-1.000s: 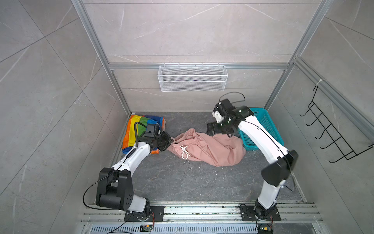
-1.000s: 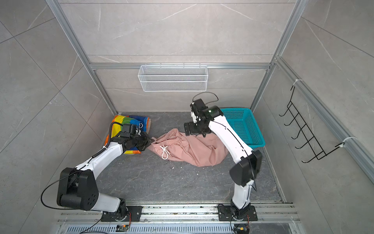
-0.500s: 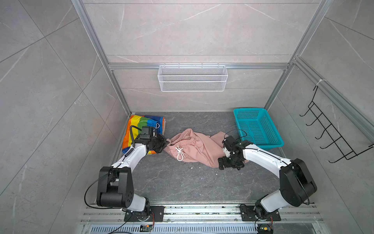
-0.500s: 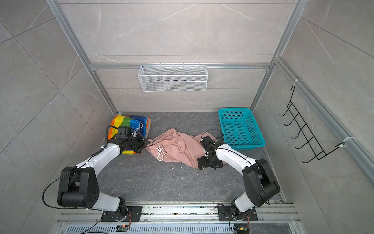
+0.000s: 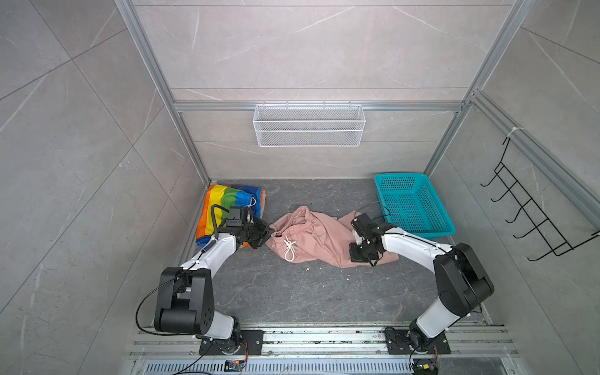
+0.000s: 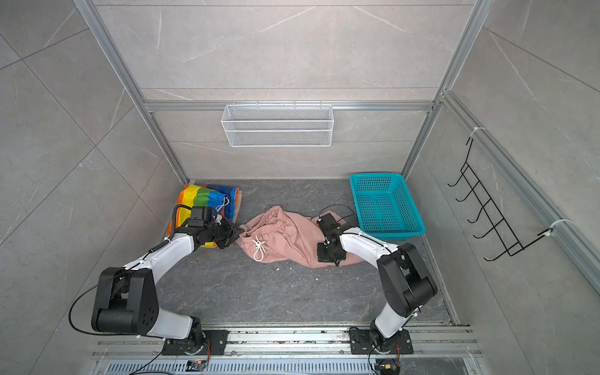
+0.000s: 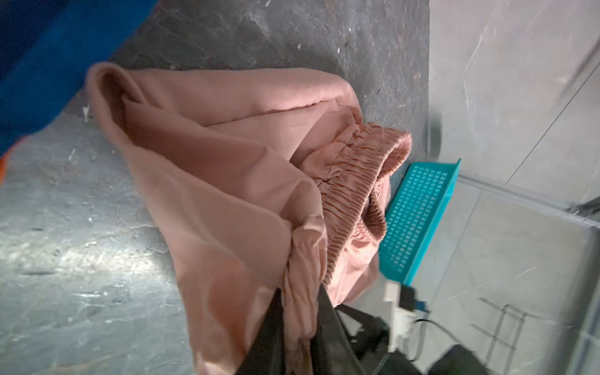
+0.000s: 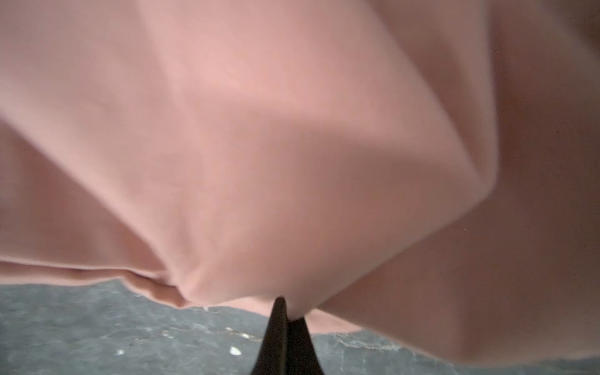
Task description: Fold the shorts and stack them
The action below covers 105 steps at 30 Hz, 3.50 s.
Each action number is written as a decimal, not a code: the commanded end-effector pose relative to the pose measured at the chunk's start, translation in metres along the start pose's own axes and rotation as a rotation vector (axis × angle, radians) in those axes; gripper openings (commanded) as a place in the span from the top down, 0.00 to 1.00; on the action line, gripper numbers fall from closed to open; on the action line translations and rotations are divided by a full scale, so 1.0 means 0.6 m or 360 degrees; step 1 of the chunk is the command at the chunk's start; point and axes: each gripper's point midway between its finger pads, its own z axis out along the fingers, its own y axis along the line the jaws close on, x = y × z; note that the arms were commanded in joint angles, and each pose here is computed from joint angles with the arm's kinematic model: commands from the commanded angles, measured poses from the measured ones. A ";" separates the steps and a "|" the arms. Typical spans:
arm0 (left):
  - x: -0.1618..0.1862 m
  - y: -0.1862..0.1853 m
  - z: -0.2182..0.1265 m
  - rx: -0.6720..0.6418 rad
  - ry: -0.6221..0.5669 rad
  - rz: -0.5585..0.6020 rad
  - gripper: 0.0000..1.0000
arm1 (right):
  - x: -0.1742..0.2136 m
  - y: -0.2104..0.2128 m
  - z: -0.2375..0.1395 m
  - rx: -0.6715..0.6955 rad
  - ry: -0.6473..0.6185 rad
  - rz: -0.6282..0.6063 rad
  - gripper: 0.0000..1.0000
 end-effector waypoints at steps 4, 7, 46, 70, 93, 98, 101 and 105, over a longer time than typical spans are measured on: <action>0.069 -0.101 -0.048 0.0266 0.0066 0.0092 1.00 | -0.143 0.065 -0.237 -0.0155 -0.0542 -0.0089 1.00; 0.106 -0.186 -0.097 0.0476 0.0072 0.0137 1.00 | -0.225 0.089 -0.329 -0.0237 -0.0732 -0.0108 1.00; -0.079 -0.211 -0.050 0.0289 0.0013 0.0271 0.01 | -0.151 0.145 -0.114 -0.0370 -0.0213 -0.0059 0.01; -0.187 -0.139 0.263 -0.0547 0.0073 0.0849 0.11 | -0.031 0.174 0.039 -0.0440 -0.0003 0.0062 0.01; -0.163 -0.405 0.072 0.0417 -0.0101 0.0636 1.00 | -0.105 0.154 0.048 -0.0389 -0.0156 0.0180 0.88; -0.197 -0.410 -0.032 0.0581 -0.0183 0.0483 1.00 | -0.125 0.066 -0.018 -0.0366 -0.0275 0.0283 1.00; -0.207 -0.392 -0.065 0.0649 -0.0192 0.0397 1.00 | -0.112 0.014 -0.056 -0.0286 -0.0325 0.0293 1.00; -0.205 -0.338 -0.086 0.0676 -0.0167 0.0251 1.00 | -0.065 -0.036 -0.090 -0.0127 -0.0333 0.0232 1.00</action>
